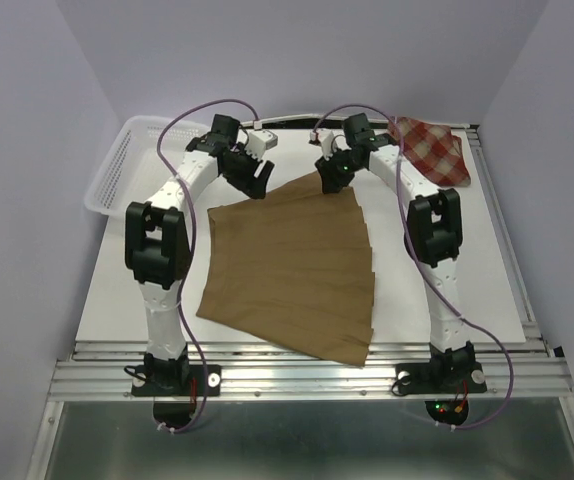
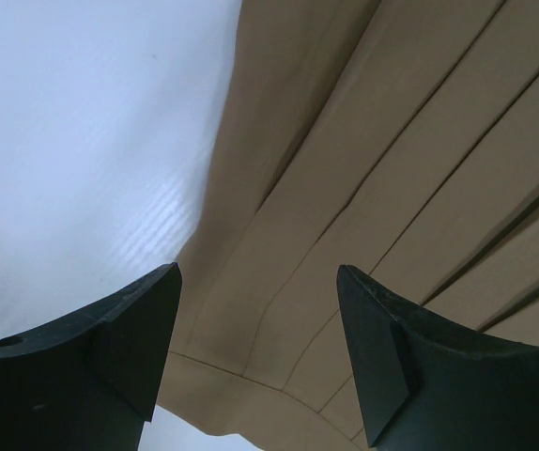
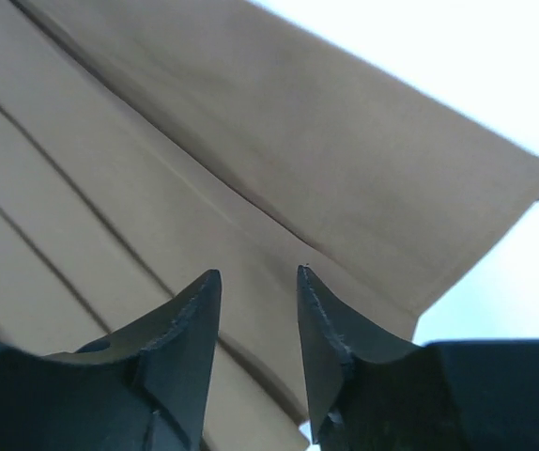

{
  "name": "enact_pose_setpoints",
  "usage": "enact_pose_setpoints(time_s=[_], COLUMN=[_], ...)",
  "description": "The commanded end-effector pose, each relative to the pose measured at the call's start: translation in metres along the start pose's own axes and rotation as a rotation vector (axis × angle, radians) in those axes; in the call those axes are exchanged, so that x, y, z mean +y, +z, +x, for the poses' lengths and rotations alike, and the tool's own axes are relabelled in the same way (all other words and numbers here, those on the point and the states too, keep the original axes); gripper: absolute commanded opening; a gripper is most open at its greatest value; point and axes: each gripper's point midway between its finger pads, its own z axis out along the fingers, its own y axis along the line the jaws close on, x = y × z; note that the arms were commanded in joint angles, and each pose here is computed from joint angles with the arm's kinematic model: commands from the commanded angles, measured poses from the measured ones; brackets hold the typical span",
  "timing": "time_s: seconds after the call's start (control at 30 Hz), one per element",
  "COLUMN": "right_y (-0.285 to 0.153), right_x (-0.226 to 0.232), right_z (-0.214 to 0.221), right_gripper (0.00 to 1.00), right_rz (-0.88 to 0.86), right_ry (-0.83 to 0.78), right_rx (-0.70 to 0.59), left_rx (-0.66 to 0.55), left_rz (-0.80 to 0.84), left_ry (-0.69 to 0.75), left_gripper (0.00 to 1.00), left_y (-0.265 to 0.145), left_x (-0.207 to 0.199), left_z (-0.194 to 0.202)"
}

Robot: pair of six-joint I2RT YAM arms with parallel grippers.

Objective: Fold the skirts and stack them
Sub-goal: Flatten the skirt out

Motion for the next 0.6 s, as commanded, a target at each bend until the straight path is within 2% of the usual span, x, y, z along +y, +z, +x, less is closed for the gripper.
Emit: enact_pose_setpoints(time_s=[0.0, 0.23, 0.4, 0.57], right_y=[0.006, 0.021, 0.007, -0.020], right_x=[-0.010, 0.015, 0.052, 0.091], right_z=[0.000, 0.086, 0.144, 0.176], right_gripper=[0.42, 0.36, 0.28, 0.28], right_rz=[0.047, -0.029, -0.144, -0.238], right_ry=[-0.046, -0.045, -0.025, -0.027], right_rx=[-0.007, 0.192, 0.339, 0.407], left_rx=[-0.057, -0.026, -0.028, 0.002], left_rz=[-0.040, -0.034, -0.082, -0.054], left_ry=[-0.034, -0.049, -0.066, -0.028], left_gripper=[0.79, 0.79, 0.79, 0.79], left_y=[-0.023, -0.027, -0.032, -0.029], left_x=[0.000, 0.013, 0.037, 0.047], left_z=[-0.007, 0.009, 0.003, 0.005])
